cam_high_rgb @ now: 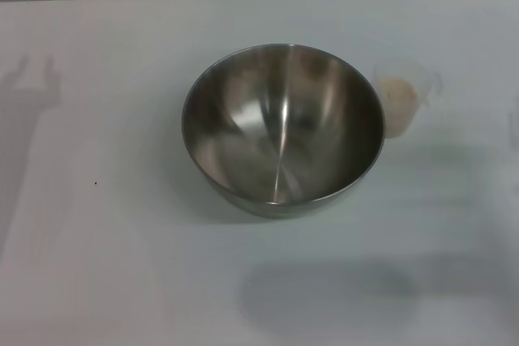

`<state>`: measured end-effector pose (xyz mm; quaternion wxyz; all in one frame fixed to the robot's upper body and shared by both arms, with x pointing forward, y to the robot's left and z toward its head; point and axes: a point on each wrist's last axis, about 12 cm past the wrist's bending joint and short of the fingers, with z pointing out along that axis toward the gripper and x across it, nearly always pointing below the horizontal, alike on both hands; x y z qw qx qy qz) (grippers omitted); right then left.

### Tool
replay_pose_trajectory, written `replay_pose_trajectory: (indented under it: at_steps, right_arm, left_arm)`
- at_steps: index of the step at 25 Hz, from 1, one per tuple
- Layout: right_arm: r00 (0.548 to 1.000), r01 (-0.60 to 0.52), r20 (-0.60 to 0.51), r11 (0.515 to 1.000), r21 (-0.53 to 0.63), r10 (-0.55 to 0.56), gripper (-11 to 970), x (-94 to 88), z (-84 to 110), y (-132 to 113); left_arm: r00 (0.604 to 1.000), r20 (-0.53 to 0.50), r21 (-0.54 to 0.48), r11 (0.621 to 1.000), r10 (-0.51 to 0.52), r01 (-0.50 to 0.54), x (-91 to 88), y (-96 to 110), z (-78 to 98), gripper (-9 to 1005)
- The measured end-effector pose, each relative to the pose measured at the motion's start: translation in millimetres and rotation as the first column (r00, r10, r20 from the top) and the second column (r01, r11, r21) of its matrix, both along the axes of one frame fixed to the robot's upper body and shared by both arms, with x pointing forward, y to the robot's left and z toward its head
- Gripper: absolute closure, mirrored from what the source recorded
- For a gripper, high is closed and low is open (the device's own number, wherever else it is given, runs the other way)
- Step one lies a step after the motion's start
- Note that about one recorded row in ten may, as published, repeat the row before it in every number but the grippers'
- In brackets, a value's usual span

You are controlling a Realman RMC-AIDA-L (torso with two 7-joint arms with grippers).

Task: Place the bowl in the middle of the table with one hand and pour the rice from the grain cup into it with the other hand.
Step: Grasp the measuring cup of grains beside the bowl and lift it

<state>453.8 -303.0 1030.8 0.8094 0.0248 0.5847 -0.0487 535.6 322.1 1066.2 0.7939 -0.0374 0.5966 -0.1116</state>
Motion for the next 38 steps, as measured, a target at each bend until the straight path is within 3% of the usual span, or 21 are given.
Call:
replay_pose_trajectory:
  at_steps: [5,10,16,26,38]
  right_arm:
    - [0.996,-0.045,-0.071,0.999,0.008,0.045,453,-18.3,-12.7,8]
    - [0.987,-0.073,-0.143,0.997,0.015,0.075,453,-25.7,-22.9,13]
    - [0.962,-0.134,-0.237,0.991,0.023,0.136,453,-17.3,-32.9,23]
    - [0.924,-0.208,-0.325,0.978,0.013,0.201,453,-4.4,-41.0,34]
    - [0.909,-0.249,-0.352,0.968,-0.023,0.226,452,9.2,-41.1,36]
  left_arm:
    - [1.000,-0.003,-0.020,1.000,-0.016,0.016,0.7,5,1.7,588]
    - [1.000,0.005,-0.020,1.000,-0.016,0.016,-0.3,4,2.1,313]
    - [1.000,0.010,-0.024,1.000,-0.016,0.016,-0.9,3,2.1,167]
    - [0.999,0.043,-0.039,0.999,-0.009,0.010,-5.0,1,3.5,167]
    - [0.998,0.058,-0.044,0.999,-0.012,0.014,-6.7,-1,4.3,167]
